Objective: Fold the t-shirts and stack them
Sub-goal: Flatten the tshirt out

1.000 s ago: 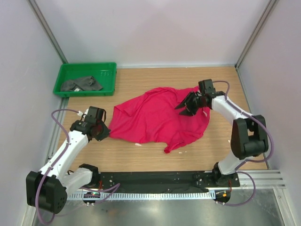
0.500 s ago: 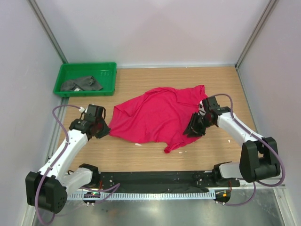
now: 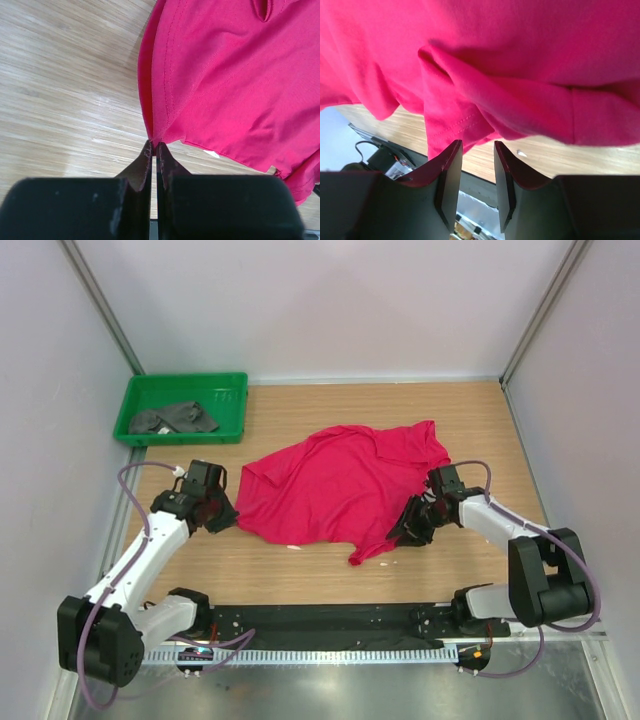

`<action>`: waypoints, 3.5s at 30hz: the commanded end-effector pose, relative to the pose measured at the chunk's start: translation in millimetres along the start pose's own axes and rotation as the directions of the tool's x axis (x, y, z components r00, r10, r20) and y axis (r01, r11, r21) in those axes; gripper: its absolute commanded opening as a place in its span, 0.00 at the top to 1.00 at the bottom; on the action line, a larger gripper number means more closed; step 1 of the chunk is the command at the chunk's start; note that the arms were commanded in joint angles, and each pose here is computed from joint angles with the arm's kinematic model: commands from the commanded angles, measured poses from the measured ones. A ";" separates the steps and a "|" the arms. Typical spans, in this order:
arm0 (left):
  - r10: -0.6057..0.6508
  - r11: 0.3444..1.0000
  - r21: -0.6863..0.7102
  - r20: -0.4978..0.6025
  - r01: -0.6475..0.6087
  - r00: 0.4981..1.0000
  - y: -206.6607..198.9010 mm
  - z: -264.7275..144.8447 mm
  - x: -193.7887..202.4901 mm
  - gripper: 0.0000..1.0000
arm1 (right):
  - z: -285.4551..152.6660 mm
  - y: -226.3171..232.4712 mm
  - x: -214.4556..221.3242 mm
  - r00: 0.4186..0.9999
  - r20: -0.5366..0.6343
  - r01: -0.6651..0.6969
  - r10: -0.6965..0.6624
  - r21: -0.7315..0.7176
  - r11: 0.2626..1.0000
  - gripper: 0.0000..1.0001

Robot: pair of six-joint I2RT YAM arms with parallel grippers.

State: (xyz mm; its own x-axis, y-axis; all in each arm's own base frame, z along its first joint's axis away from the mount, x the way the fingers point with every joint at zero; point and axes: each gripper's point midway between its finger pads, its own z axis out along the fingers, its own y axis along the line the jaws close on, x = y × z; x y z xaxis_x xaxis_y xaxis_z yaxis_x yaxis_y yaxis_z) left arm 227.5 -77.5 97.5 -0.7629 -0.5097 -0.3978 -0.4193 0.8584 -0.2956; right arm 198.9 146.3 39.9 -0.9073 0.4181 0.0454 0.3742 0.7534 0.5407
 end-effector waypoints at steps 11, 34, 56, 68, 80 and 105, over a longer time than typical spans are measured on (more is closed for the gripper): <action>0.012 1.000 0.014 0.013 -0.013 1.000 -3.7 2.1 -5.3 1.00 | 14.4 5.8 -10.9 0.999 0.013 -0.039 0.040 -0.032 0.999 0.64; 0.010 1.000 0.019 0.003 -0.010 1.000 -4.7 5.0 -3.2 1.00 | 23.6 3.5 1.0 0.999 -0.039 0.008 -0.009 -0.010 1.000 0.65; -0.005 1.000 0.013 0.001 0.005 1.000 0.2 3.3 1.7 1.00 | 24.2 27.7 -7.9 0.995 -0.047 0.085 -0.086 -0.034 0.996 0.96; -0.011 1.000 0.019 -0.013 0.011 1.000 -1.4 6.5 4.2 1.00 | 9.1 88.0 20.7 0.946 -0.092 0.301 -0.311 -0.114 0.947 0.69; -0.002 1.000 0.016 -0.010 0.002 1.000 0.6 5.7 4.6 1.00 | 19.1 64.1 11.3 0.964 -0.065 0.260 -0.258 0.017 0.965 0.57; 0.018 1.000 0.012 -0.010 -0.018 1.000 2.1 8.6 4.9 1.00 | 48.3 63.1 17.5 0.954 -0.143 0.284 -0.265 0.134 0.949 0.58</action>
State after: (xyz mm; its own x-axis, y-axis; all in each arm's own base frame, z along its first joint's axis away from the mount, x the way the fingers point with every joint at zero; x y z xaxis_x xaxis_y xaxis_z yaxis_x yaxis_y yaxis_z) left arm 221.5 -79.1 85.0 -0.7824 -0.5019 -0.3688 -0.4182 0.8622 -0.2860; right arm 210.3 223.0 30.2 -0.9909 0.1306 0.0322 0.1319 0.8969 0.4222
